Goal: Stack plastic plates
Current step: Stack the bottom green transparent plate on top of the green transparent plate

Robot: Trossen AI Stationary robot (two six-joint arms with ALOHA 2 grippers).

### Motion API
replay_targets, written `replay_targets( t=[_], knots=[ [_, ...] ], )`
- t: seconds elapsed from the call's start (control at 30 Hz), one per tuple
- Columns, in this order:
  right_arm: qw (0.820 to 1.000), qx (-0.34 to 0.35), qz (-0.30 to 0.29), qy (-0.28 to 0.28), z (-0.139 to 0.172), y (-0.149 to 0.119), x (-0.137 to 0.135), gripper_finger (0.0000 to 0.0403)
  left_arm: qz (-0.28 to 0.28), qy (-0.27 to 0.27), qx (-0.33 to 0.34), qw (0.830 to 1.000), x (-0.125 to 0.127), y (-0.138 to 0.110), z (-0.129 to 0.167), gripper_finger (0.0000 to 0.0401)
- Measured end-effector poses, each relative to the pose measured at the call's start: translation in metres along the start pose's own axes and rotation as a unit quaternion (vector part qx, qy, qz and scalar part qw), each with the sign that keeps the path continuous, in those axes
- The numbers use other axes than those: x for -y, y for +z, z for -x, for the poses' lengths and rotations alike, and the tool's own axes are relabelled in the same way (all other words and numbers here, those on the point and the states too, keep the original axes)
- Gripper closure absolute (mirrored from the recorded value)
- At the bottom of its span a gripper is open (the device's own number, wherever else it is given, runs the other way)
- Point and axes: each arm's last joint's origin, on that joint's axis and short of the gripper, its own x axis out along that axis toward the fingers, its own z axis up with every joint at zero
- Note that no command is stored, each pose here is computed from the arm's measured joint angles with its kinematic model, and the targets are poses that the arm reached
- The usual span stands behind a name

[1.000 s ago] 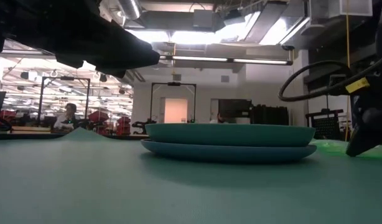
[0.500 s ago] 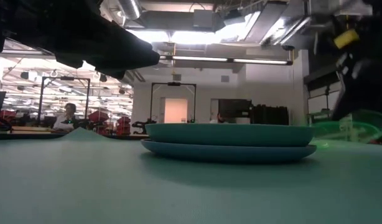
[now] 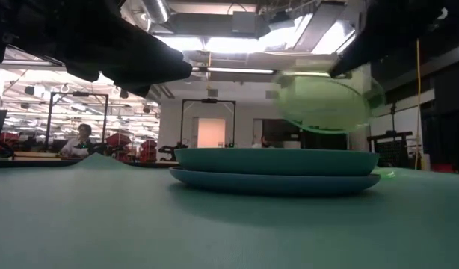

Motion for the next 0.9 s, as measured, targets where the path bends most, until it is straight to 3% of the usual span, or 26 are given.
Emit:
replay_targets(
  t=[0.23, 0.37, 0.9],
  knots=[
    [0.993, 0.057, 0.100, 0.034, -0.014, 0.010, -0.020, 0.0403, 0.000, 0.001, 0.000, 1.000, 0.000, 0.000, 0.000, 0.0304],
    [0.989, 0.056, 0.128, 0.038, -0.027, 0.010, -0.026, 0.0403, 0.001, 0.001, 0.000, 1.000, 0.000, 0.000, 0.000, 0.0304],
    [0.991, -0.005, 0.114, 0.064, -0.095, 0.003, -0.020, 0.0402, -0.016, -0.003, 0.004, 1.000, 0.000, 0.001, 0.000, 0.0304]
  ],
)
